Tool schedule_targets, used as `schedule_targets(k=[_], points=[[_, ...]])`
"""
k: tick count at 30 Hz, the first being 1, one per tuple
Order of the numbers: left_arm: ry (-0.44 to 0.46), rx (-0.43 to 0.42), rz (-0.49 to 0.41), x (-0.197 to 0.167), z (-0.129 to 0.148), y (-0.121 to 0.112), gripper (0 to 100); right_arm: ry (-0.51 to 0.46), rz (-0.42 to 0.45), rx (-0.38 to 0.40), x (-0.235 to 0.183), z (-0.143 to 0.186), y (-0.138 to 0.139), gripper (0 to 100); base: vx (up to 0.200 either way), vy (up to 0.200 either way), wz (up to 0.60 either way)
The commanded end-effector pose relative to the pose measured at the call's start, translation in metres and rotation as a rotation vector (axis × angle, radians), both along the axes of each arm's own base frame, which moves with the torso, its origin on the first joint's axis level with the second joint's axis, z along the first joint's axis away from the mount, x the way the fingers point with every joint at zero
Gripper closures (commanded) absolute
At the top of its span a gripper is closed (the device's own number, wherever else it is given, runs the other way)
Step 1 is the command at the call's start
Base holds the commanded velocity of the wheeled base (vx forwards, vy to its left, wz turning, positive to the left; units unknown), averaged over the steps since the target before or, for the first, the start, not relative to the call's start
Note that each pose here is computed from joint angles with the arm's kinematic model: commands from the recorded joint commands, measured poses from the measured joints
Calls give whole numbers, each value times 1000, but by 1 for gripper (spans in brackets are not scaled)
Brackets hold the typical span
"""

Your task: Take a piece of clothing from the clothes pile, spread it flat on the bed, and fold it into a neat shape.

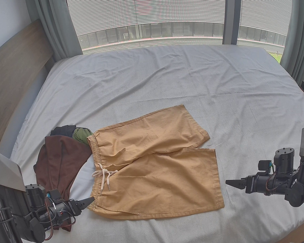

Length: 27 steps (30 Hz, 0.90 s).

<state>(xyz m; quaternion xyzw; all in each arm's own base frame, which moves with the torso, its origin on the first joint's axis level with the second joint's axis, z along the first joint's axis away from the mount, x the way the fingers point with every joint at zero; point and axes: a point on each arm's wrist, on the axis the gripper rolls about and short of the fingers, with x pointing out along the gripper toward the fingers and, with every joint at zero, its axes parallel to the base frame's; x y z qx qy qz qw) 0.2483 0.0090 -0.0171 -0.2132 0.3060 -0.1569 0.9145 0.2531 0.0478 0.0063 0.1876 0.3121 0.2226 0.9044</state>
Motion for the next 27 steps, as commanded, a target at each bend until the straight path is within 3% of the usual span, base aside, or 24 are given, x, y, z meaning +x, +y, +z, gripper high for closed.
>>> schedule_targets(k=[1, 27], points=[[9, -1, -16, -1, -1, -4, 0, 8, 9, -1, 0, -2, 2, 0, 0, 0, 0], [70, -19, -57, 7, -23, -17, 0, 36, 34, -19, 0, -15, 7, 0, 0, 0, 0]])
